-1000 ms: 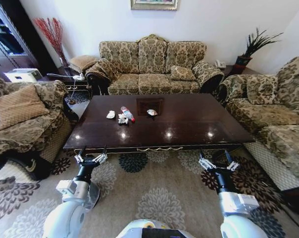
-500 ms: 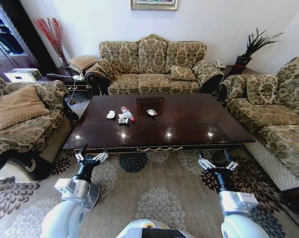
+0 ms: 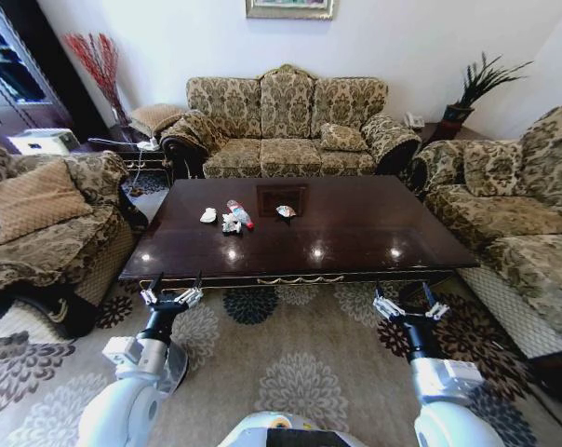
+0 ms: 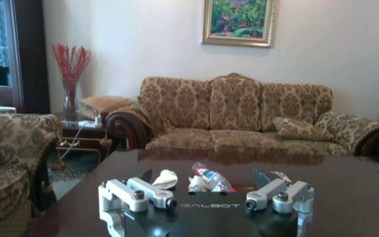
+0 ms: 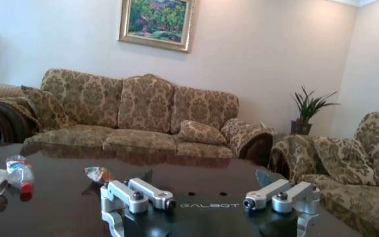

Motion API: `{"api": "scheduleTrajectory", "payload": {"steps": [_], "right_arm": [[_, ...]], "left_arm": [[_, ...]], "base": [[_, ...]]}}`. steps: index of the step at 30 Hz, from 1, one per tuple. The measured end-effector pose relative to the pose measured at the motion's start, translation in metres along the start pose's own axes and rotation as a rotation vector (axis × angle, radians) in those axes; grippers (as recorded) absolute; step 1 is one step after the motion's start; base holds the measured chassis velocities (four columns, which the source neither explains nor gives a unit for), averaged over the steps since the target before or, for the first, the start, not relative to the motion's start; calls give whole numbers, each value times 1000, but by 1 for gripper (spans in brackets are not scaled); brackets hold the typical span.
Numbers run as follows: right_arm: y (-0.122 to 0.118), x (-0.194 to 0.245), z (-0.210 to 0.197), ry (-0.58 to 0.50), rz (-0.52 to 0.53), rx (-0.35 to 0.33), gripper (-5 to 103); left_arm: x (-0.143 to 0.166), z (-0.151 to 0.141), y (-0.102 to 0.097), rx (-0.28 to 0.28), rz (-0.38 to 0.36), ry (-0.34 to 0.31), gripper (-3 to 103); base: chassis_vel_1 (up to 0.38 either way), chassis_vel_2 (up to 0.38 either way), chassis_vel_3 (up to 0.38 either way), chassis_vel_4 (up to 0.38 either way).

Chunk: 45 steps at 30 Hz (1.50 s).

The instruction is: Move to the front of the table and place the trash on the table into the trash bin.

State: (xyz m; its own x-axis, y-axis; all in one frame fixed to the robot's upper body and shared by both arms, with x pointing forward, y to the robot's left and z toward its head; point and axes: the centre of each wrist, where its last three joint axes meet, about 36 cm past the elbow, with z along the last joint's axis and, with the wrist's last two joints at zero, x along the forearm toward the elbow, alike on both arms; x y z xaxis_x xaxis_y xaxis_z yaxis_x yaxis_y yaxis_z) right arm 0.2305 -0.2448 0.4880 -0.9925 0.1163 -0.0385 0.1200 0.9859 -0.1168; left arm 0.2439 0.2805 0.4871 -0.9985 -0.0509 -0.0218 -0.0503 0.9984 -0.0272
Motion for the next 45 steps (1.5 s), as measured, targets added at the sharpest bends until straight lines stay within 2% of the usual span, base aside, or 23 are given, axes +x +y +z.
{"api": "scheduleTrajectory", "payload": {"steps": [13, 34, 38, 42, 43, 45], "right_arm": [[2, 0, 1, 1, -5, 2, 100], [9, 1, 3, 11, -13, 8, 100], [11, 0, 9, 15, -10, 3, 100], [9, -4, 20, 31, -1, 9, 100], [9, -4, 20, 31, -1, 9, 100], [8, -6, 25, 40, 2, 9, 100]], "left_arm": [[2, -2, 1, -4, -7, -10, 100], [3, -2, 7, -12, -22, -24, 100], [0, 9, 11, -4, -32, 5, 100], [-6, 47, 21, 27, -59, 97, 100], [-6, 47, 21, 27, -59, 97, 100], [-10, 78, 31, 42, -80, 172, 100]], "base": [[74, 73, -75, -83], [273, 266, -268, -262], [76, 58, -34, -39], [-9, -21, 6, 6], [-35, -86, 24, 24], [0, 0, 0, 0]]}}
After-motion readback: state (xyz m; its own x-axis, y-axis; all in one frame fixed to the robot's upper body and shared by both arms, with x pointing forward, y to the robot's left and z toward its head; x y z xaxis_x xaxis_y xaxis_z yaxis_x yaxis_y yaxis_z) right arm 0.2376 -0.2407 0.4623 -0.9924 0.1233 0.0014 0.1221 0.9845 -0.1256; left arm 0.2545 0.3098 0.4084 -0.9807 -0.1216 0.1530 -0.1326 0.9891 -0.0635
